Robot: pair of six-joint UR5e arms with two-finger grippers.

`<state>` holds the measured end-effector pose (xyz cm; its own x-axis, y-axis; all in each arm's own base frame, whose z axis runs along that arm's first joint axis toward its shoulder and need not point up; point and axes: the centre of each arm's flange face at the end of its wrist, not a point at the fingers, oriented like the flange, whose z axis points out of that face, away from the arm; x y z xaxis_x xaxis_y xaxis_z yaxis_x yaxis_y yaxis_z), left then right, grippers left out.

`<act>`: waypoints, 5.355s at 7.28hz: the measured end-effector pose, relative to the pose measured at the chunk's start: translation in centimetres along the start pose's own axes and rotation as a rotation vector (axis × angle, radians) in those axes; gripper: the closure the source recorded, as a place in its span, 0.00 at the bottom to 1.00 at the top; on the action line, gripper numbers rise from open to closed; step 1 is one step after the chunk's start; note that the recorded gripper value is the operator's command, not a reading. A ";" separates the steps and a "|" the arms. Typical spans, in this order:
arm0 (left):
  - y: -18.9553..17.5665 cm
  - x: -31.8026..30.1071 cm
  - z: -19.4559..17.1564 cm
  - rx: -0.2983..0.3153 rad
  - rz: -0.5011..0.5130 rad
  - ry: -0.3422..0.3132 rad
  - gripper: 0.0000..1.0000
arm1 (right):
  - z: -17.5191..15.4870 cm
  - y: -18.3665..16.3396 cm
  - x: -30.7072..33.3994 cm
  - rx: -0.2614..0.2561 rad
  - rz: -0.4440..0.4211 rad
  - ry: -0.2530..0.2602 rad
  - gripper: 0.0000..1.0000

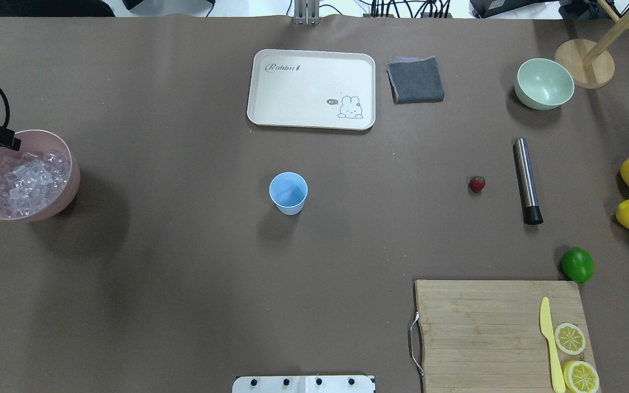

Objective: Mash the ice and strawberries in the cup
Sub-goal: 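Move the left gripper over the pink bowl of ice cubes and lower, then grasp an ice cube with the left gripper and lift it, then carry the ice cube with the left gripper over the blue cup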

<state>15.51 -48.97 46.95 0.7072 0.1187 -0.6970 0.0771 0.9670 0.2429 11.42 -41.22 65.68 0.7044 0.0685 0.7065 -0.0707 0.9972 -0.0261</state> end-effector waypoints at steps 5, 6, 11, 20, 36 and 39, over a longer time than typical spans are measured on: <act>1.8 0.4 6.6 0.031 -0.030 0.038 0.02 | 0.3 0.2 0.3 -0.006 0.007 0.002 0.00; 2.2 0.5 7.1 0.029 -0.025 0.031 0.02 | 0.4 0.3 0.4 -0.008 0.009 0.002 0.00; 4.0 -0.6 8.2 -0.001 -0.018 0.008 0.02 | 1.0 0.5 1.0 -0.019 0.019 0.002 0.00; 5.0 0.2 9.4 -0.002 0.008 -0.015 0.20 | 1.3 0.4 1.3 -0.027 0.025 0.001 0.00; 0.9 2.4 -1.9 0.229 -0.025 0.102 1.00 | 1.9 0.6 1.8 -0.037 0.039 -0.009 0.00; -3.2 16.8 -2.5 0.213 -0.157 0.275 1.00 | 1.9 0.5 1.8 -0.038 0.039 -0.011 0.00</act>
<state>25.40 -49.50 32.80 0.4620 0.0568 -0.8850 0.3344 0.9131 0.2332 11.30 -40.64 68.24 0.6940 0.1070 0.7119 -0.0711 0.9942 -0.0801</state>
